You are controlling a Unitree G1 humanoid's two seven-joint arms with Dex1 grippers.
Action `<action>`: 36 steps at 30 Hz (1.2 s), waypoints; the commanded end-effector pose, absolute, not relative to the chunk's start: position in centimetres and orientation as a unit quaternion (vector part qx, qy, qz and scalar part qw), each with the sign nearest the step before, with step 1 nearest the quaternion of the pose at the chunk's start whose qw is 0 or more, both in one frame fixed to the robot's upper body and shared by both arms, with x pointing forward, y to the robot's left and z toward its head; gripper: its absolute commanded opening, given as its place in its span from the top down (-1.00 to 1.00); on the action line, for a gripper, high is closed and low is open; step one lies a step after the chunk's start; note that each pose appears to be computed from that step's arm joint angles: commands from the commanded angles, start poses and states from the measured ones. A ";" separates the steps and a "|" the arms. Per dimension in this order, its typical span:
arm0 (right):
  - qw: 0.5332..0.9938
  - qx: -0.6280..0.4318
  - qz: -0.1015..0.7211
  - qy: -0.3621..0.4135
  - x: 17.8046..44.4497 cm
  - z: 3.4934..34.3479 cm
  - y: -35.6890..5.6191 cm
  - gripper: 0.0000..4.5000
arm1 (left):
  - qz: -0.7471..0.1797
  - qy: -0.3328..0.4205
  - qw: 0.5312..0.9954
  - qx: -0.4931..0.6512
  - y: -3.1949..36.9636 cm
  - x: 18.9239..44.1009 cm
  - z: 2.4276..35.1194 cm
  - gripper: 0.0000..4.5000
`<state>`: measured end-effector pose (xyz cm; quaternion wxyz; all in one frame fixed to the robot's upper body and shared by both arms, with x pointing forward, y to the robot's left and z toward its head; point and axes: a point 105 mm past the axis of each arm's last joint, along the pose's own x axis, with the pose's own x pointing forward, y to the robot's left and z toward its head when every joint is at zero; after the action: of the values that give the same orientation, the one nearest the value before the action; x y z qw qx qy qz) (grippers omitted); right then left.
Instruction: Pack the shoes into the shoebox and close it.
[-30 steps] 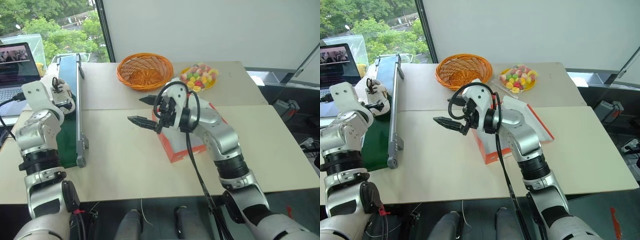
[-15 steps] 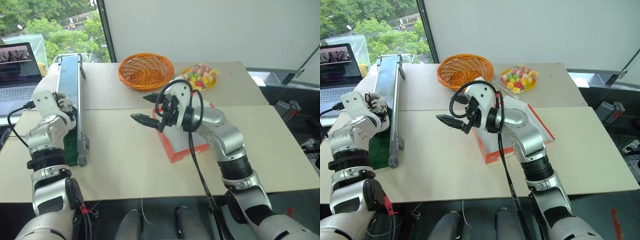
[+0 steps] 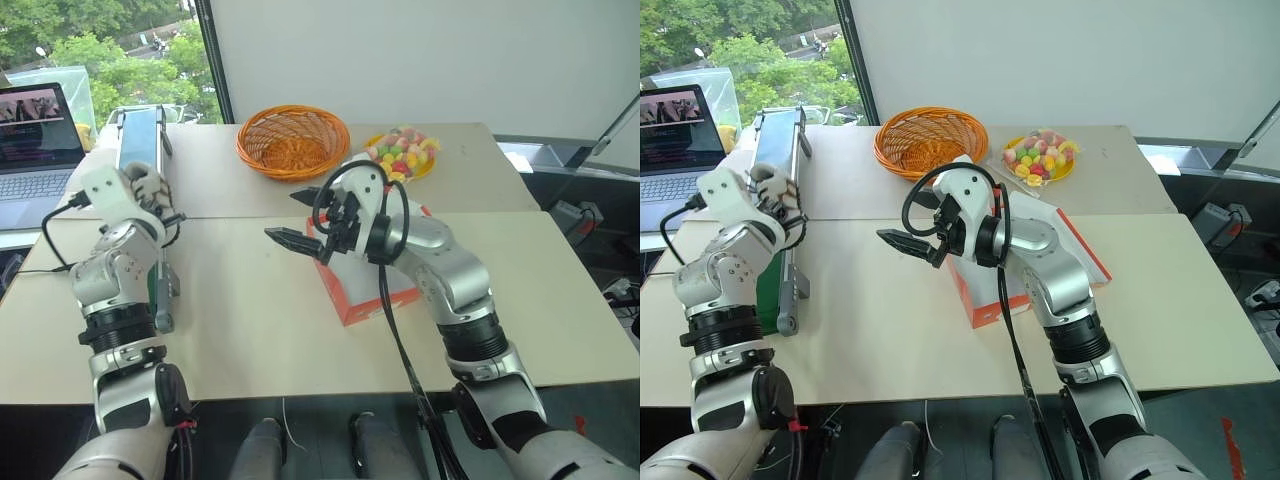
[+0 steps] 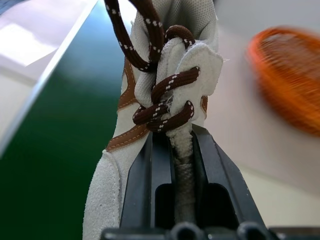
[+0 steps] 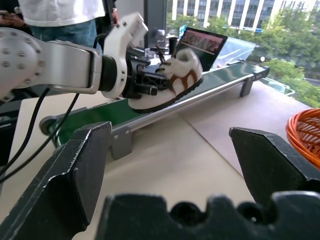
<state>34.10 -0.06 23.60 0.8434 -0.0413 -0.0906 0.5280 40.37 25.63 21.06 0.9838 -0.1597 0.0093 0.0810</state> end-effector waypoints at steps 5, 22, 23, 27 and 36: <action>0.890 0.067 0.437 -0.116 37.4 27.1 -3.1 -1.00 | -0.071 -0.047 0.962 -0.258 16.7 39.5 25.7 0.99; 0.905 0.057 0.405 -0.116 38.1 27.0 -3.5 -1.00 | -0.180 -0.023 0.907 -0.381 7.7 38.4 28.6 0.99; 0.906 0.057 0.404 -0.115 38.2 27.1 -3.6 -1.00 | -0.182 -0.022 0.906 -0.382 7.4 38.3 28.6 0.99; 0.908 0.064 0.400 -0.110 38.4 26.9 -3.7 -1.00 | -0.194 -0.027 0.897 -0.397 6.4 38.3 29.3 0.99; 0.911 0.073 0.394 -0.094 38.9 26.6 -3.8 -1.00 | -0.225 -0.031 0.873 -0.431 4.5 37.4 30.7 0.99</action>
<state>38.86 -3.83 25.58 0.9117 0.0719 -0.0839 0.3958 39.28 8.65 26.97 0.9056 -0.3997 0.0006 -0.1421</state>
